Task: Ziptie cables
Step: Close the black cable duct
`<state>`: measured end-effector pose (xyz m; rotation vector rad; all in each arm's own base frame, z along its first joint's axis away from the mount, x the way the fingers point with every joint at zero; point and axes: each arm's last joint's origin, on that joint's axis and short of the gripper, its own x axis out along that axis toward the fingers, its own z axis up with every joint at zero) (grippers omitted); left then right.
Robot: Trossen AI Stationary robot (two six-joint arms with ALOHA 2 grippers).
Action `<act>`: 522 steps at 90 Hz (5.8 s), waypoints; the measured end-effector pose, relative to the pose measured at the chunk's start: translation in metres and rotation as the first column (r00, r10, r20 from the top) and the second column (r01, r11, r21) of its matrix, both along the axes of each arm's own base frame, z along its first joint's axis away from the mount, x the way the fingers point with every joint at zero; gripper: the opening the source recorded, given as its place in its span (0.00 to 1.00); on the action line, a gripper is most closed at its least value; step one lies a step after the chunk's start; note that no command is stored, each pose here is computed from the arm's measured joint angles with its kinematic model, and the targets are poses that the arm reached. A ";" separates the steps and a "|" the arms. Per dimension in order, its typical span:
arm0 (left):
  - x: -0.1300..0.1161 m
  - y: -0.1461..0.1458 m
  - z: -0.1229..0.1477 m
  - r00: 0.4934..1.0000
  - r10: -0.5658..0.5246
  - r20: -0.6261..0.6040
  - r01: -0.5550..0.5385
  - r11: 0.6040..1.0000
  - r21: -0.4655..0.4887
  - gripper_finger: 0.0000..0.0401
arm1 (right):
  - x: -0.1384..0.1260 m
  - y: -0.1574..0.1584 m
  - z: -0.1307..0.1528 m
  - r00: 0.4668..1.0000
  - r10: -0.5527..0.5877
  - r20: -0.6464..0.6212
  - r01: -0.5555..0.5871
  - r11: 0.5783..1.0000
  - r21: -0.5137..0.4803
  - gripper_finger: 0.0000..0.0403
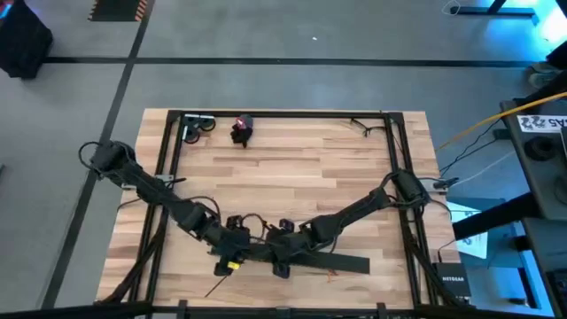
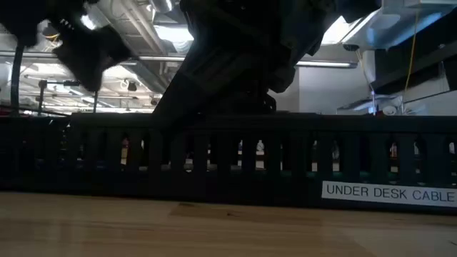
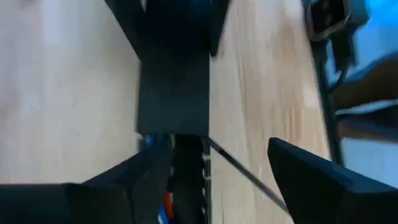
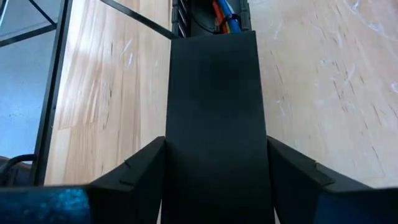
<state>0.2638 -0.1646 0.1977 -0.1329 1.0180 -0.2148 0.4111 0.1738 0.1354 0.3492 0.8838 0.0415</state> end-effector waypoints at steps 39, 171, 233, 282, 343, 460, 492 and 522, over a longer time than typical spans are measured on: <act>-0.002 0.006 -0.022 0.990 0.065 -0.122 -0.050 0.991 0.126 0.62 | 0.001 -0.001 0.000 1.000 -0.011 0.003 0.011 1.000 -0.004 0.55; 0.001 0.031 -0.016 0.981 -0.028 -0.192 0.088 0.945 0.316 0.60 | 0.000 0.001 0.000 1.000 -0.007 0.012 0.008 1.000 -0.007 0.55; -0.014 0.038 -0.009 0.993 -0.001 -0.114 0.021 0.985 0.172 0.60 | 0.001 0.000 0.000 1.000 -0.020 0.014 0.020 1.000 -0.006 0.55; -0.022 0.031 -0.021 0.996 0.053 -0.065 -0.049 0.997 0.067 0.60 | 0.001 0.000 0.000 1.000 -0.019 0.012 0.019 1.000 0.001 0.55; -0.037 0.015 -0.050 0.988 0.064 0.143 -0.065 0.998 0.006 0.60 | 0.000 0.001 0.000 1.000 -0.012 0.010 0.012 1.000 -0.006 0.55; -0.046 0.022 -0.047 0.982 0.190 0.011 -0.189 0.978 -0.087 0.61 | 0.007 -0.004 0.004 0.997 -0.023 0.075 0.024 1.000 -0.016 0.55; -0.039 0.017 -0.048 0.979 0.183 0.086 -0.183 0.983 -0.012 0.58 | 0.006 -0.003 0.004 0.997 -0.014 0.071 0.015 1.000 -0.015 0.55; -0.024 0.008 -0.066 0.981 0.118 0.156 -0.121 0.993 0.009 0.54 | 0.005 -0.002 0.003 0.998 0.016 0.068 -0.015 1.000 -0.018 0.55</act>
